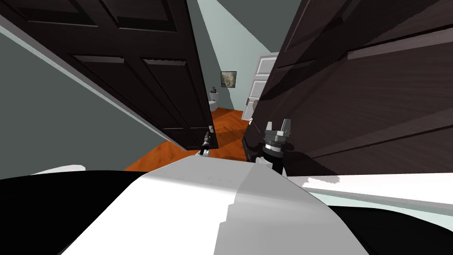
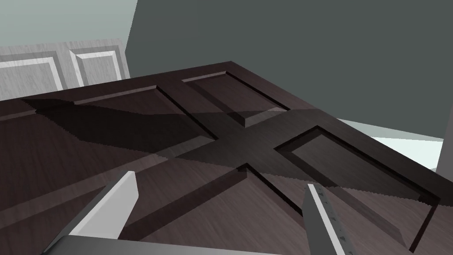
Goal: Push the door open
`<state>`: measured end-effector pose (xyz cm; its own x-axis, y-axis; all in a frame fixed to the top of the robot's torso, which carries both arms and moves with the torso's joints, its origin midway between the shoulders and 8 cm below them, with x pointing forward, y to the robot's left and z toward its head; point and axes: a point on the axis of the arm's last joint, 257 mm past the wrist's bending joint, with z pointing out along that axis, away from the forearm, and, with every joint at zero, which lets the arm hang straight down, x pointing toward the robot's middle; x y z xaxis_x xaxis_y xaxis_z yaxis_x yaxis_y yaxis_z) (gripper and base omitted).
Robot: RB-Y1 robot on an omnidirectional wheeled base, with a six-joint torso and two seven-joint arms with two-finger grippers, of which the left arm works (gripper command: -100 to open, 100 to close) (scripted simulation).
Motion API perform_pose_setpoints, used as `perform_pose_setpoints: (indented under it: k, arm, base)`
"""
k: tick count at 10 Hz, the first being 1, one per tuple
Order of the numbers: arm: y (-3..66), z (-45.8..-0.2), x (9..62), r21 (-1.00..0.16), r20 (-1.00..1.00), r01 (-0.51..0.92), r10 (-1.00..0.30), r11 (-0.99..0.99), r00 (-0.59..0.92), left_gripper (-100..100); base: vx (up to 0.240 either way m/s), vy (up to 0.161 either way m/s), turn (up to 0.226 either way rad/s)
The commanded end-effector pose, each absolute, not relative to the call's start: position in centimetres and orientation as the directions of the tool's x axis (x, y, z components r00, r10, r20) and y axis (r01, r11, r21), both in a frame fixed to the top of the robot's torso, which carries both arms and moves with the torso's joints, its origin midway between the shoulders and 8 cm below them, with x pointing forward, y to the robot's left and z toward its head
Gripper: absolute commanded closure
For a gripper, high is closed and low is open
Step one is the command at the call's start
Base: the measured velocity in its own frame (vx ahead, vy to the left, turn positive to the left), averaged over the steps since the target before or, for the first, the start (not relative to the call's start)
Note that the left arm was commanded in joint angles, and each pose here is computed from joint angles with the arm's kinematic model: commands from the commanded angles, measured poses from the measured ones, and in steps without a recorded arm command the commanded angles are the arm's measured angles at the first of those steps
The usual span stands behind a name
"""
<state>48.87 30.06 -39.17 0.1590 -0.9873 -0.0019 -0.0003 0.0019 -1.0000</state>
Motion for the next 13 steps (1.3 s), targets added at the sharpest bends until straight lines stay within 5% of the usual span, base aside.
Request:
perform_pose_setpoints:
  k: [1, 9, 10, 13]
  arm:
    - [30.32, -39.15, 48.74, -1.000, -0.004, 0.002, -0.987, 0.004, 0.163, -100]
    - [30.90, -39.31, 48.03, -1.000, -0.003, 0.009, -0.983, 0.005, 0.181, -100]
    - [30.90, -39.31, 48.03, -1.000, -0.003, 0.009, -0.983, 0.005, 0.181, 100]
    - [30.90, -39.31, 48.03, -1.000, -0.003, 0.009, -0.983, 0.005, 0.181, 100]
  base:
    - [0.078, 0.001, -0.037]
    - [0.196, 0.031, -0.023]
    - [-0.017, -0.007, -0.003]
    - [-0.021, -0.003, -0.003]
